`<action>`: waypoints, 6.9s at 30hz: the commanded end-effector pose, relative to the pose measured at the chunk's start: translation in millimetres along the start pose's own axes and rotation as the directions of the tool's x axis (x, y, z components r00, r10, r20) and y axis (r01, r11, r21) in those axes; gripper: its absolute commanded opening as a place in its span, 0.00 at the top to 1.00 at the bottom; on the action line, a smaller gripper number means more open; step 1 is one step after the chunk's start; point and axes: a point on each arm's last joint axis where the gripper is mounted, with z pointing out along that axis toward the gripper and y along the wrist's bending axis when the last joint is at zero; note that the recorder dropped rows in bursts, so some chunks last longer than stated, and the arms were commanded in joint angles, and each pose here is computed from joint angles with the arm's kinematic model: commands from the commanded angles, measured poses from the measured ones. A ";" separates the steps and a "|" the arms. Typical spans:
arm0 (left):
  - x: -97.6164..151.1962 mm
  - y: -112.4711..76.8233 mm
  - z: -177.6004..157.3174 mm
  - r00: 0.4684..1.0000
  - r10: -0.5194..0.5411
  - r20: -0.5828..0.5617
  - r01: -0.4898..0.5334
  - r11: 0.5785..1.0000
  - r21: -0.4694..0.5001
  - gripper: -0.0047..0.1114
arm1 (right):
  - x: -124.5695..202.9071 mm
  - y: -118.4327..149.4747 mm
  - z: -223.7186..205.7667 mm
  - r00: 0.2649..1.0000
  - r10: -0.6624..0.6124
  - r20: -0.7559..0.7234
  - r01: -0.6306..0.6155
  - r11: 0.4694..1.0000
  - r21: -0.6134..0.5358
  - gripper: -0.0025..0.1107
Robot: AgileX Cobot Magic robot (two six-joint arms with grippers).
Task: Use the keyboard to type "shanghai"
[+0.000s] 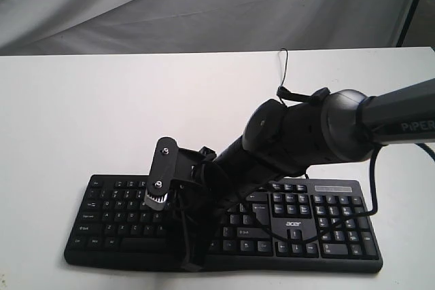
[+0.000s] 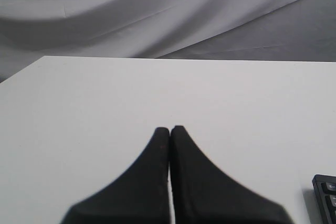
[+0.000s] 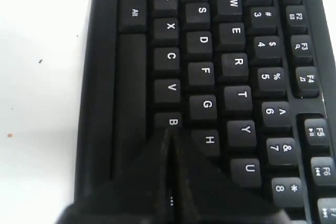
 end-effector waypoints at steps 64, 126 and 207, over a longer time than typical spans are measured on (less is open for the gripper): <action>0.9 -0.3 0.1 1.000 -0.001 0.006 0.001 1.000 0.004 0.95 | -35.6 -10.8 7.1 0.999 -0.025 0.042 0.024 0.999 0.027 0.98; 0.9 -0.3 0.1 1.000 -0.001 0.006 0.001 1.000 0.004 0.95 | -16.9 -17.0 27.6 1.000 -0.012 -0.020 0.013 1.000 0.021 0.98; 0.9 -0.3 0.1 1.000 -0.001 0.006 0.001 1.000 0.004 0.95 | -10.9 -24.0 7.7 1.000 0.003 -0.029 -0.003 1.000 -0.005 0.98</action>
